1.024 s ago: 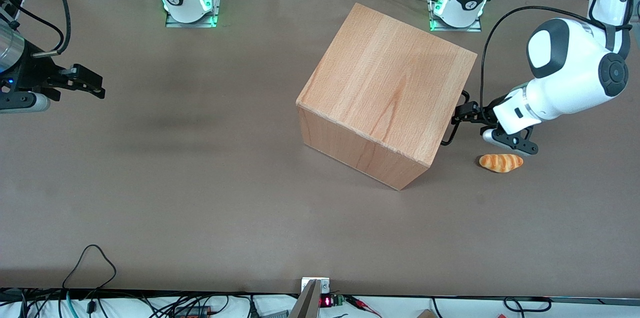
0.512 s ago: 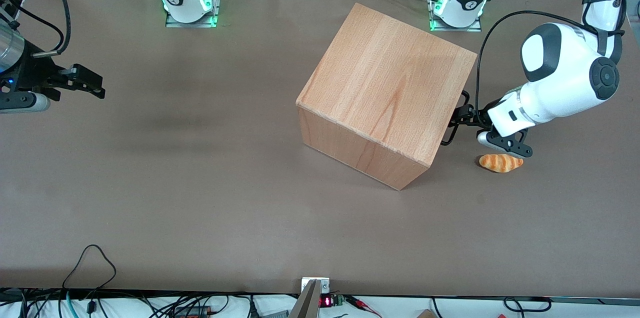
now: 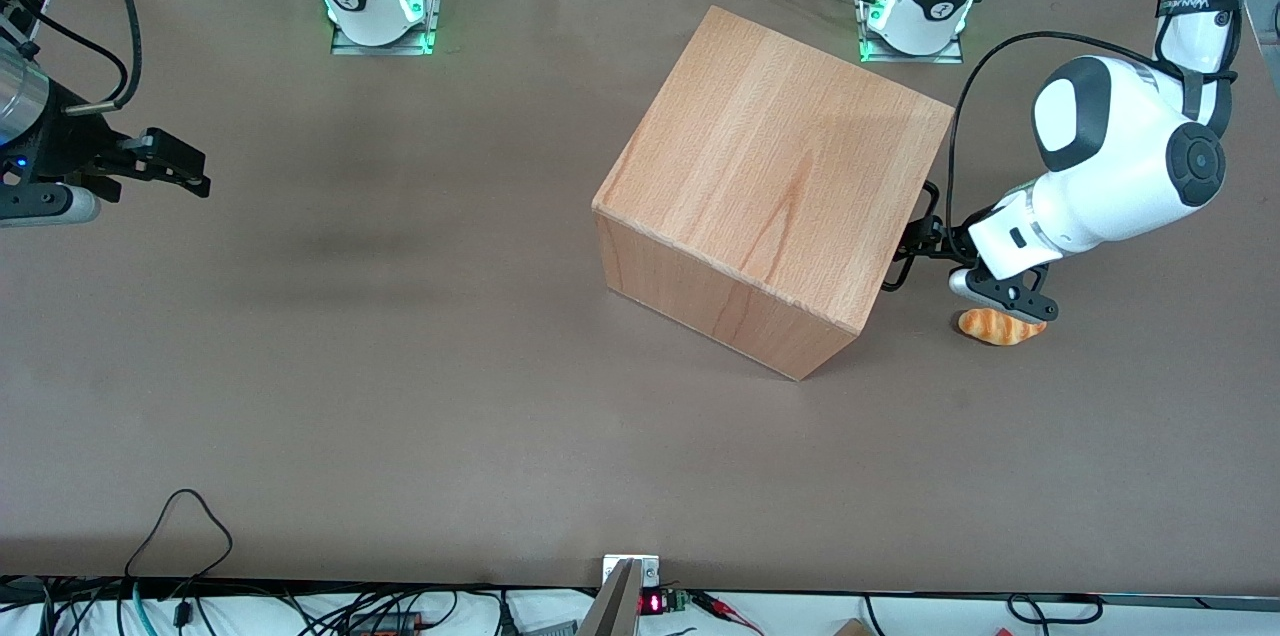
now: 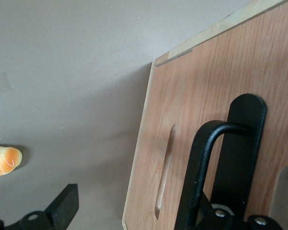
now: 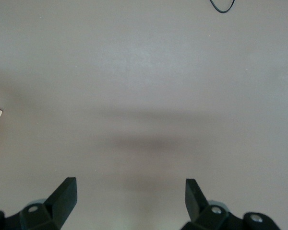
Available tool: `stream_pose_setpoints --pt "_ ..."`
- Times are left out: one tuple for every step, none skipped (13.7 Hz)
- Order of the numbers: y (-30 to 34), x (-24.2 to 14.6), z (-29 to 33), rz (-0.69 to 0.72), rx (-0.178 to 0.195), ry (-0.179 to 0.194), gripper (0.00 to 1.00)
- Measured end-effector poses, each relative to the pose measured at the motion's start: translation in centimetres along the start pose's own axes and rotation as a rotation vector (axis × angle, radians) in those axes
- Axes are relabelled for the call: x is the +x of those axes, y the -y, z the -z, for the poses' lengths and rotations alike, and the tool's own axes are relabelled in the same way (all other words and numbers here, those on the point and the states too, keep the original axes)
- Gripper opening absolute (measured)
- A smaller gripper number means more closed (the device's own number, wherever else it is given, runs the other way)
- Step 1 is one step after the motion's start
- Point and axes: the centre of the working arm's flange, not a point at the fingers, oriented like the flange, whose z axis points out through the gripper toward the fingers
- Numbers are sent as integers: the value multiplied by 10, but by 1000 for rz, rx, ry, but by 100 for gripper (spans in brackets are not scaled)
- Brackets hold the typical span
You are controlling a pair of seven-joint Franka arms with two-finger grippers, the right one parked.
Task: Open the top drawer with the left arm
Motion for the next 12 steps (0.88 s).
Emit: stream_pose_setpoints --pt "0 0 0 0 0 -1 100" --pt "1 0 0 1 0 -1 100" --pt "2 0 0 3 1 -2 100" --pt "6 0 2 9 3 -7 100" --pt "11 0 4 19 7 -16 100" --pt "19 0 7 32 12 -27 100" --pt "29 0 10 47 18 -41 100" --pt "39 -1 14 64 26 -58 100" --pt "50 -1 18 82 34 -74 100" --pt "62 -2 23 103 41 -92 100" --pt "74 -3 27 124 52 -116 100" --pt "88 -4 32 145 64 -142 100"
